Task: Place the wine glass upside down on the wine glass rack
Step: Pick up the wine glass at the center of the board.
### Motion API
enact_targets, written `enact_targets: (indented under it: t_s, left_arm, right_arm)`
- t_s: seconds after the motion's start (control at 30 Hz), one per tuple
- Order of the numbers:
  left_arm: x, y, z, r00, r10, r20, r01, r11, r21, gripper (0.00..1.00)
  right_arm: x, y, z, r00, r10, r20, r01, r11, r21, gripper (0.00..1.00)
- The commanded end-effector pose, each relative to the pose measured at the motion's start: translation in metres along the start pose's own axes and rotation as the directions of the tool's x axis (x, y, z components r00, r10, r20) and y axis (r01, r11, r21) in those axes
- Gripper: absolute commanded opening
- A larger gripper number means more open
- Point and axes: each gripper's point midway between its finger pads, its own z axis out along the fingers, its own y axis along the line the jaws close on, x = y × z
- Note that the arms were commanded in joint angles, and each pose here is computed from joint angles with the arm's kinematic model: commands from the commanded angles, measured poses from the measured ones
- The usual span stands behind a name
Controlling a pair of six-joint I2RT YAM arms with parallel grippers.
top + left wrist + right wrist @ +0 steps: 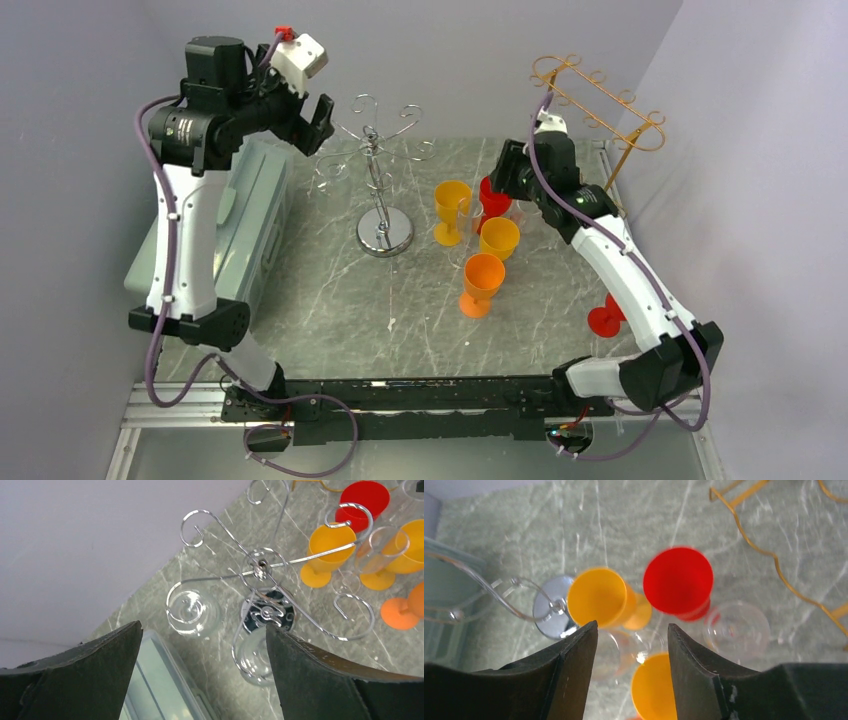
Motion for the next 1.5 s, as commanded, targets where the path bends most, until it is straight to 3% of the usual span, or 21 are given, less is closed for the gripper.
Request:
enact_targets:
  t_s: [0.0, 0.23, 0.5, 0.77, 0.87, 1.0, 1.03, 1.47]
  left_arm:
    - [0.008, -0.016, -0.026, 0.999, -0.048, -0.003, 0.048, 0.999, 0.015, 0.99]
    - [0.010, -0.043, -0.046, 0.993, -0.074, 0.096, 0.068, 0.996, 0.063, 0.99]
    - [0.021, -0.059, -0.060, 0.992, -0.112, 0.060, 0.105, 0.989, 0.105, 0.99]
    - [0.018, -0.066, -0.070, 0.991, -0.114, 0.069, 0.105, 0.987, 0.123, 0.99]
    - [0.019, -0.070, -0.069, 0.990, -0.123, 0.066, 0.113, 0.983, 0.148, 0.99]
    - [0.020, -0.077, -0.067, 0.989, -0.132, 0.067, 0.118, 0.975, 0.189, 0.99]
    - [0.020, -0.079, -0.066, 0.988, -0.136, 0.067, 0.120, 0.972, 0.200, 0.99]
    - [-0.003, -0.099, -0.070, 0.969, -0.176, 0.175, 0.113, 0.941, 0.318, 0.99]
  right_arm:
    - [0.028, -0.021, -0.030, 0.998, 0.023, -0.063, -0.019, 0.998, 0.059, 0.57]
    - [0.082, -0.051, -0.047, 0.986, 0.036, -0.165, -0.013, 0.991, 0.137, 0.59]
    - [0.116, -0.063, -0.035, 0.971, 0.046, -0.235, -0.005, 0.985, 0.174, 0.54]
    - [0.140, -0.073, -0.015, 0.961, 0.045, -0.274, 0.012, 0.979, 0.204, 0.46]
    - [0.145, -0.077, -0.010, 0.959, 0.043, -0.281, 0.022, 0.975, 0.223, 0.34]
    - [0.125, -0.081, -0.021, 0.973, 0.034, -0.226, 0.025, 0.967, 0.252, 0.03]
    - [0.115, -0.081, -0.028, 0.979, 0.029, -0.203, 0.025, 0.966, 0.257, 0.01]
    - [-0.023, -0.050, -0.162, 0.995, -0.004, 0.101, -0.010, 0.990, 0.143, 0.00]
